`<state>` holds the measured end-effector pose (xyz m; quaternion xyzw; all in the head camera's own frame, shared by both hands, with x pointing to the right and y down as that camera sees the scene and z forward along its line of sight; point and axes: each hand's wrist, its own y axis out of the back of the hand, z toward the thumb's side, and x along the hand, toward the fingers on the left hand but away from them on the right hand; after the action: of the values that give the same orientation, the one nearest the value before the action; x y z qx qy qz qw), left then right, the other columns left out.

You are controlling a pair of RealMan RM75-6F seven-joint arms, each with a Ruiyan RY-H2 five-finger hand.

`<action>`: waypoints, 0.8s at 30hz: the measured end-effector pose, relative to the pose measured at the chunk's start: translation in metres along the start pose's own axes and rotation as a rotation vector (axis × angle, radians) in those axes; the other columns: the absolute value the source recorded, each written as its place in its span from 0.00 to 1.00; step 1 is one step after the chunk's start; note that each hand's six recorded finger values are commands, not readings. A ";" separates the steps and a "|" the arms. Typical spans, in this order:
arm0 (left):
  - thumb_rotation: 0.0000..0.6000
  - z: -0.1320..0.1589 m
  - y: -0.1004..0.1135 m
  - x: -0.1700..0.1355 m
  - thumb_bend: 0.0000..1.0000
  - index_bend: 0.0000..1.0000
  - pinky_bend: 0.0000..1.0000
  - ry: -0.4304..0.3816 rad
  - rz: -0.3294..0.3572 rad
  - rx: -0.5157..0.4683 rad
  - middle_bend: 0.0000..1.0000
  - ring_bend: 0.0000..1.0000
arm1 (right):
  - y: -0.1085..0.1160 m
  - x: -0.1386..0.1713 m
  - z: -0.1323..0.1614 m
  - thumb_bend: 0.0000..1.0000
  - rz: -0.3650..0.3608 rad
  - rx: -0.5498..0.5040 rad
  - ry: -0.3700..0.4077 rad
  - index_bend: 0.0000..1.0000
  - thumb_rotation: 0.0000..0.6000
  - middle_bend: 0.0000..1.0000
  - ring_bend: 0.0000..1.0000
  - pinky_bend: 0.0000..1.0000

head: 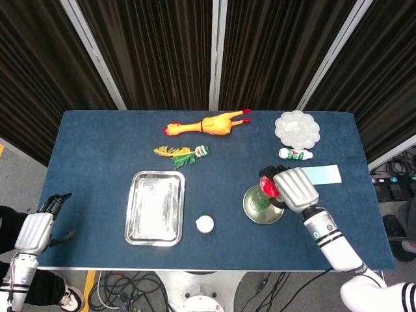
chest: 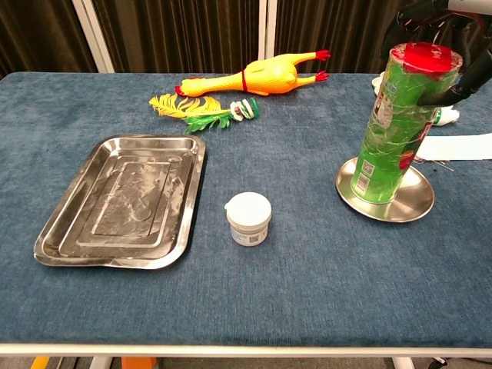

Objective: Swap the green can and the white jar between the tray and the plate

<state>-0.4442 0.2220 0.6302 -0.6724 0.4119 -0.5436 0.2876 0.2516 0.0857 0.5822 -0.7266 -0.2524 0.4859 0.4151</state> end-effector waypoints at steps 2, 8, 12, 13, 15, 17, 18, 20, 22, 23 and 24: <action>1.00 0.001 0.000 0.000 0.18 0.12 0.35 -0.002 -0.001 0.001 0.15 0.09 | 0.000 0.001 0.000 0.05 0.004 0.003 0.002 0.25 1.00 0.30 0.19 0.34; 1.00 0.004 0.002 0.001 0.18 0.12 0.35 -0.012 0.004 0.002 0.15 0.09 | 0.007 0.004 -0.001 0.01 -0.007 -0.001 0.004 0.12 1.00 0.20 0.09 0.26; 1.00 0.009 0.003 0.002 0.18 0.12 0.35 -0.028 0.004 0.003 0.15 0.09 | 0.020 0.011 -0.004 0.01 -0.047 -0.011 -0.002 0.09 1.00 0.18 0.08 0.26; 1.00 0.011 0.003 0.003 0.18 0.12 0.35 -0.036 0.002 0.003 0.15 0.09 | 0.024 0.014 -0.006 0.01 -0.061 -0.014 -0.006 0.09 1.00 0.18 0.08 0.26; 1.00 0.016 0.002 0.004 0.18 0.12 0.35 -0.050 -0.003 0.003 0.15 0.09 | 0.032 0.020 -0.010 0.01 -0.090 -0.022 -0.016 0.09 1.00 0.18 0.08 0.25; 1.00 0.023 0.001 0.006 0.18 0.12 0.35 -0.073 -0.009 0.002 0.15 0.09 | 0.037 0.024 -0.014 0.01 -0.112 -0.030 -0.024 0.08 1.00 0.18 0.08 0.25; 1.00 0.026 0.001 0.007 0.18 0.12 0.35 -0.085 -0.011 0.002 0.15 0.09 | 0.042 0.028 -0.018 0.01 -0.131 -0.036 -0.034 0.08 1.00 0.18 0.08 0.25; 1.00 0.037 0.000 0.011 0.18 0.12 0.35 -0.117 -0.018 -0.002 0.15 0.09 | 0.048 0.035 -0.025 0.01 -0.160 -0.048 -0.052 0.08 1.00 0.18 0.08 0.24; 1.00 0.049 -0.001 0.017 0.18 0.12 0.35 -0.156 -0.026 -0.006 0.15 0.09 | 0.056 0.044 -0.035 0.01 -0.197 -0.069 -0.078 0.08 1.00 0.18 0.08 0.24; 1.00 0.055 -0.002 0.019 0.18 0.12 0.35 -0.175 -0.030 -0.007 0.15 0.09 | 0.057 0.046 -0.038 0.01 -0.205 -0.075 -0.084 0.08 1.00 0.18 0.08 0.24; 1.00 0.062 -0.002 0.022 0.18 0.12 0.35 -0.195 -0.034 -0.009 0.15 0.09 | 0.060 0.049 -0.044 0.01 -0.219 -0.088 -0.097 0.08 1.00 0.18 0.08 0.24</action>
<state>-0.3823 0.2008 0.6279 -0.7303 0.3727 -0.4786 0.3140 0.3097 0.0763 0.5153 -0.6876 -0.3711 0.4609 0.4207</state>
